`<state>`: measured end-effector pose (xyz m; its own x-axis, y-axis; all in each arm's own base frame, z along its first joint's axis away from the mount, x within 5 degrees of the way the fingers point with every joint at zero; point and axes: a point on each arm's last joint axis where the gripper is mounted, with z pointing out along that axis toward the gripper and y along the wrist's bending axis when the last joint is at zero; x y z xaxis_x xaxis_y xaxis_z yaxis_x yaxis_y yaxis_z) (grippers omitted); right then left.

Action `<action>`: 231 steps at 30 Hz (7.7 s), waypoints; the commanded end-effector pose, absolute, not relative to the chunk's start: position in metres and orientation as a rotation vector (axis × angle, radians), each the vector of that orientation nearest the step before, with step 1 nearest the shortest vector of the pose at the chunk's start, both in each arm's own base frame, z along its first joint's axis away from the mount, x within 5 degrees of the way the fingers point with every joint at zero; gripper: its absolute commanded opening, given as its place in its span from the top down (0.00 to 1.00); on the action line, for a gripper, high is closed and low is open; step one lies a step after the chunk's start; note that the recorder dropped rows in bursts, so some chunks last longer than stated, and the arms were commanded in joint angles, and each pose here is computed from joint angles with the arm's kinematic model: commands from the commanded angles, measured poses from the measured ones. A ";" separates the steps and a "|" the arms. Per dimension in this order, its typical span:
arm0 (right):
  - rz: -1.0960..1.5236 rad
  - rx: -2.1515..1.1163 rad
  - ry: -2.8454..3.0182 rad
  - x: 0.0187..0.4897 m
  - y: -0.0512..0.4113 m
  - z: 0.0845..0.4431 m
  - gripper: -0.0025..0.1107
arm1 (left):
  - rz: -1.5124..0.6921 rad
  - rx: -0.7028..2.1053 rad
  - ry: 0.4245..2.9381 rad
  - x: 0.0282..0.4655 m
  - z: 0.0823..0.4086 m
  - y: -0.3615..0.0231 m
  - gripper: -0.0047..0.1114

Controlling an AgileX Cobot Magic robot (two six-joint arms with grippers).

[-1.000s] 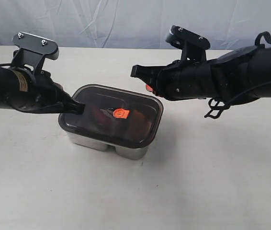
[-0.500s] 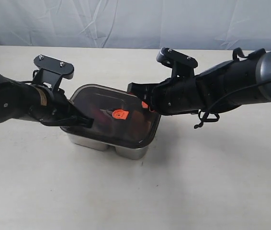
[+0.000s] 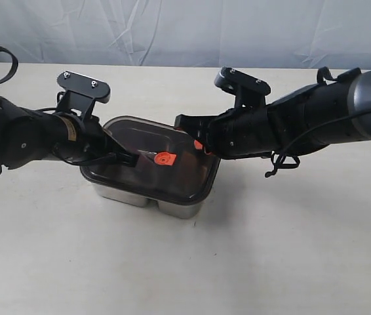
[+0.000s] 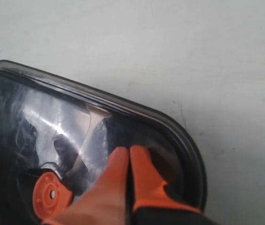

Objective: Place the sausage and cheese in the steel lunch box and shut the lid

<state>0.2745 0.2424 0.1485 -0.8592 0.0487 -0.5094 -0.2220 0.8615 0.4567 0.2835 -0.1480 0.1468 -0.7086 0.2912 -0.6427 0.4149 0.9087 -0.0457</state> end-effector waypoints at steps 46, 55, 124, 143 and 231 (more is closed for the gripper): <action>0.816 -0.291 2.193 0.252 0.225 0.258 0.99 | -0.257 0.439 2.289 0.258 0.234 -0.132 0.96; 0.740 -0.551 2.112 0.190 0.164 0.328 0.99 | -0.392 0.301 1.821 0.152 0.358 -0.075 0.96; 0.045 0.051 1.841 0.053 0.001 0.181 0.99 | -0.411 0.211 1.566 0.018 0.381 0.000 0.96; 0.045 0.051 1.841 0.053 0.001 0.181 0.99 | -0.326 0.054 1.608 0.056 0.299 -0.014 0.96; 0.043 0.050 1.841 0.053 0.001 0.181 0.99 | -0.045 -0.020 1.707 0.056 0.193 -0.001 0.96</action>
